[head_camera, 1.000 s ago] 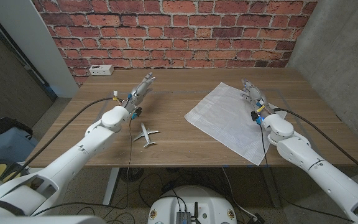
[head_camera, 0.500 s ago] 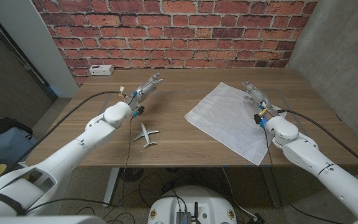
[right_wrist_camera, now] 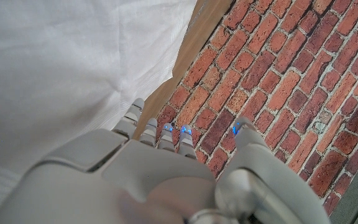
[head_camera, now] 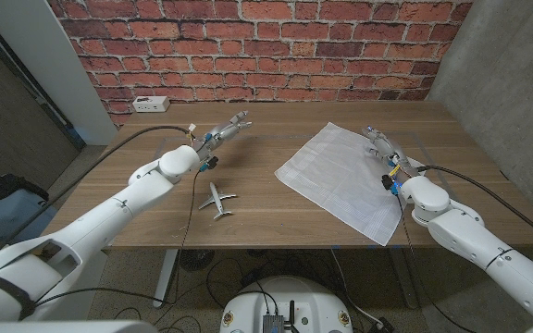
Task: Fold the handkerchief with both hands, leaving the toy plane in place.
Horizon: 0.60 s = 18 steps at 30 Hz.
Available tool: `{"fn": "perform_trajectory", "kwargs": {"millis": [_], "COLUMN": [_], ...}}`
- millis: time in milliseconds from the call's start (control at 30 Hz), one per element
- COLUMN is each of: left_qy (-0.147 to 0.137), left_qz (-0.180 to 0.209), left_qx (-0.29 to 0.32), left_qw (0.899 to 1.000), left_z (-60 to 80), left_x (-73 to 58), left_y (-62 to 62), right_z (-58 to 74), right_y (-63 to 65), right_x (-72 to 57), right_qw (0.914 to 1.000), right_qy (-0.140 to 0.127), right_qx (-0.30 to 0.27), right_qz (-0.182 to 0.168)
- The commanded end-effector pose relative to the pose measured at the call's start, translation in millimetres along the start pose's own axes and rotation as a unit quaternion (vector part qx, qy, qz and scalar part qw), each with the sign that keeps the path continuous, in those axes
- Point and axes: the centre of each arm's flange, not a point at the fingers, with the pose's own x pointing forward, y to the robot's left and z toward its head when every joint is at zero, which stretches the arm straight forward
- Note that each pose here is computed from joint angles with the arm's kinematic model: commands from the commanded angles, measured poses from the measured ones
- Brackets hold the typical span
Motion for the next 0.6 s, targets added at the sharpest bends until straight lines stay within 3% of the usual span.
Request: {"fn": "perform_trajectory", "kwargs": {"millis": [33, 600], "left_qy": [0.004, 0.002], "left_qz": [-0.022, -0.033], "left_qx": [0.058, 0.141], "left_qw": [0.998, 0.989], "left_z": [9.4, 27.9], "left_x": [5.3, 3.9], "left_y": [-3.4, -11.2], "right_z": [1.6, 2.4], "right_y": [-0.5, -0.5], "right_x": [-14.5, -37.2], "right_qw": [0.9991, 0.996], "right_qy": [0.02, 0.046], "right_qx": [-0.037, -0.076], "right_qz": [-0.005, -0.01]}}
